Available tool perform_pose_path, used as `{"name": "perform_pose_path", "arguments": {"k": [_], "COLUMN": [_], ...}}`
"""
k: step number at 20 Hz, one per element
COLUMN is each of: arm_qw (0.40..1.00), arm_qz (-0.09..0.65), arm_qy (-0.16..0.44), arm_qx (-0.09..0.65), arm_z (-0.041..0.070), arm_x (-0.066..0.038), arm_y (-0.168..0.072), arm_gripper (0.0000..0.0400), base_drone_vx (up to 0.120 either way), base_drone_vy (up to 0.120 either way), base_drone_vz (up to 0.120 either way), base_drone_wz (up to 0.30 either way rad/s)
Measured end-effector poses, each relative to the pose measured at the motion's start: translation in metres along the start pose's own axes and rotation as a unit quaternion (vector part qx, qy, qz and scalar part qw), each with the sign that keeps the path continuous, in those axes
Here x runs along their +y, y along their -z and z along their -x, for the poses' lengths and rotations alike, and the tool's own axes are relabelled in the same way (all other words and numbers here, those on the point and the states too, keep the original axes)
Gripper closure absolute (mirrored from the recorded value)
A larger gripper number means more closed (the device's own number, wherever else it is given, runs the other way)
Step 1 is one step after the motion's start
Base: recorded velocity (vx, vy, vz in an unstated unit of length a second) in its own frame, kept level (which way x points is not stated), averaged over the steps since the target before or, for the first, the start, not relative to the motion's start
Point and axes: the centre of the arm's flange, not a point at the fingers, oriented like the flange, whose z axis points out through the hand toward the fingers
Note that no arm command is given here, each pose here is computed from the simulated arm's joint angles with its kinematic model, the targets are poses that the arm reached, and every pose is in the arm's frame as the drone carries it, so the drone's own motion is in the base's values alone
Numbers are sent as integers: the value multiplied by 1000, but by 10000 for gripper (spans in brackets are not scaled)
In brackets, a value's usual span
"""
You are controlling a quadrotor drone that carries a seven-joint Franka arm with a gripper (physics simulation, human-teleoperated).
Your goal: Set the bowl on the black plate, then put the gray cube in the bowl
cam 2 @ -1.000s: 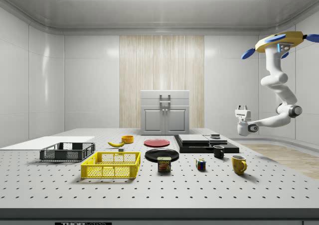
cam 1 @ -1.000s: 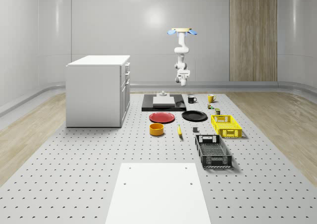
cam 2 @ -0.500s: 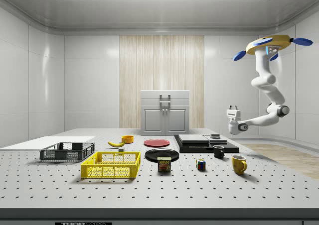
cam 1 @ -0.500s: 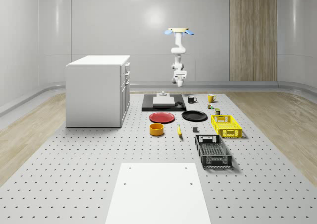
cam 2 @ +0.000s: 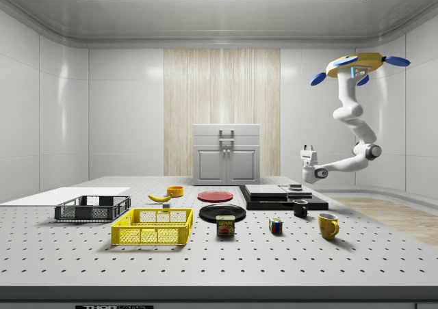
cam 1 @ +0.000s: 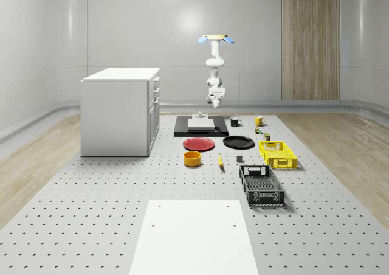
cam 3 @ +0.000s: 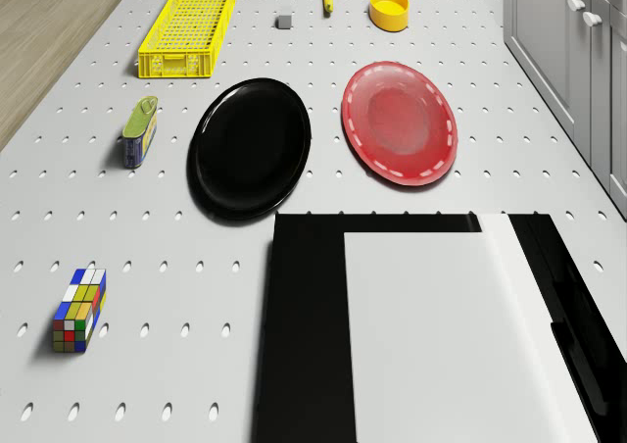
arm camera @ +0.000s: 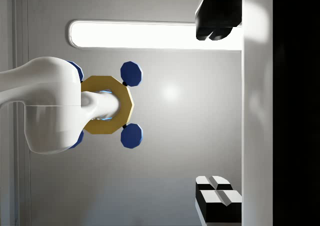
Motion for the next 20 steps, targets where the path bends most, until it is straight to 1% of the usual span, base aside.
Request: {"name": "perform_pose_path", "arguments": {"k": [7, 12, 16, 19, 20], "arm_qw": [1000, 999, 996, 990, 985], "arm_qz": [8, 25, 56, 97, 116], "arm_qy": [0, 1, 1, 2, 2], "arm_qx": [12, 32, 64, 107, 126], "arm_z": [2, 6, 13, 21, 25], "arm_x": [-2, -5, -11, -19, -23], "arm_y": [0, 0, -1, -4, -6], "arm_gripper": [0, 0, 0, 0, 0], "base_drone_vx": [120, 120, 120, 120, 120], "base_drone_vy": [-120, -120, -120, -120, -40], "base_drone_vz": [0, 0, 0, 0, 0], "base_drone_wz": [0, 0, 0, 0, 0]}}
